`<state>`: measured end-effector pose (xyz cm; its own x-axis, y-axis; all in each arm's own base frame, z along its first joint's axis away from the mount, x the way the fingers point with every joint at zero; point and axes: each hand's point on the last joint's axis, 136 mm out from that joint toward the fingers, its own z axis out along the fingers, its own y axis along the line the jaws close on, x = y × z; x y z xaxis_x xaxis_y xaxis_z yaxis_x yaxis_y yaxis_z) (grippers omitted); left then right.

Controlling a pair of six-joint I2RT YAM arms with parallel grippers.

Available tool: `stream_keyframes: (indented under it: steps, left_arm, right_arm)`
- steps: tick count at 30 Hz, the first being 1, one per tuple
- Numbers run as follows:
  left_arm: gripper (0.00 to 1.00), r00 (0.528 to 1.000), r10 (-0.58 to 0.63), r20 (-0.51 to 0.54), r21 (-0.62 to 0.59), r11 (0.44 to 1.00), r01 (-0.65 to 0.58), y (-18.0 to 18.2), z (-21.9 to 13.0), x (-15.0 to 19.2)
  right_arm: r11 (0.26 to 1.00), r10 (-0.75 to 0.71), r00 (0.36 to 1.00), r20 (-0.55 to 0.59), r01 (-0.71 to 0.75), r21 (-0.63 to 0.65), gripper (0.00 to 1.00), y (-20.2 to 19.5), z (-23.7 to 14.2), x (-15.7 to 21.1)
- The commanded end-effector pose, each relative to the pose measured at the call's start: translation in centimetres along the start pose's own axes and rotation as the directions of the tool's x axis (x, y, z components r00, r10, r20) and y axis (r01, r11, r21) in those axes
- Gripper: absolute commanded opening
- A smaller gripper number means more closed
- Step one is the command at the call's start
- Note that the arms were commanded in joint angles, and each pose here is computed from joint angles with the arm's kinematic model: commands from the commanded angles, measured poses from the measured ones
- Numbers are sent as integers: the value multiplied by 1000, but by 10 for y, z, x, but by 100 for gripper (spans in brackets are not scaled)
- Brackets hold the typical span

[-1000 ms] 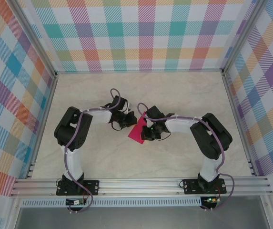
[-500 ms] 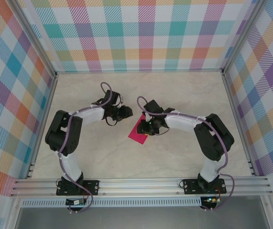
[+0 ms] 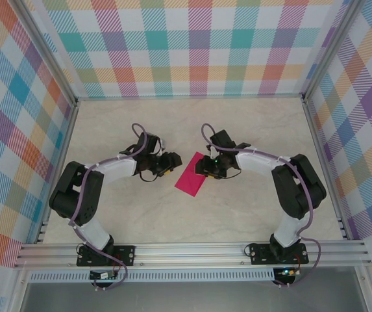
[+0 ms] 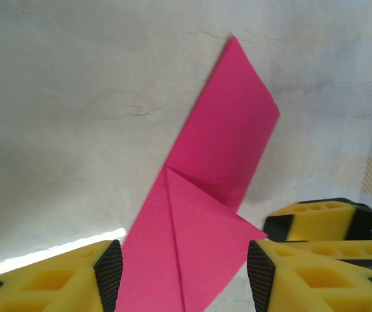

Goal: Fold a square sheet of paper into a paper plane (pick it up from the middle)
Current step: Fold the triangle a second time at the center of the table, then turn over the paper at the center of the table.

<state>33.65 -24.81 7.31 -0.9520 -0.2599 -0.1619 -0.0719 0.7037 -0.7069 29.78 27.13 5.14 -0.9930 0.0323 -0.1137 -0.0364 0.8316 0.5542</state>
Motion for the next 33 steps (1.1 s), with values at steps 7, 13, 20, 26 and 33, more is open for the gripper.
stream_keyframes:
  steps: [7,13,20,26,33]
  left_arm:
    - [56,997,-39,-65,51,998,42,-5,17,18]
    - [51,993,-45,-106,74,996,53,-5,24,28]
    - [46,994,9,-110,110,994,3,-9,30,34]
    - [43,989,27,-145,132,991,-8,-11,42,41]
    - [36,984,66,-163,169,985,-38,-20,49,43]
  right_arm:
    - [996,-52,997,-49,48,-71,27,10,10,4]
    - [1000,5,1000,-20,-5,-17,11,-5,11,0]
    - [999,40,999,-3,-40,5,10,-14,9,1]
    - [999,47,999,-1,-47,23,10,-18,9,2]
    - [998,60,998,-1,-60,31,10,-21,8,3]
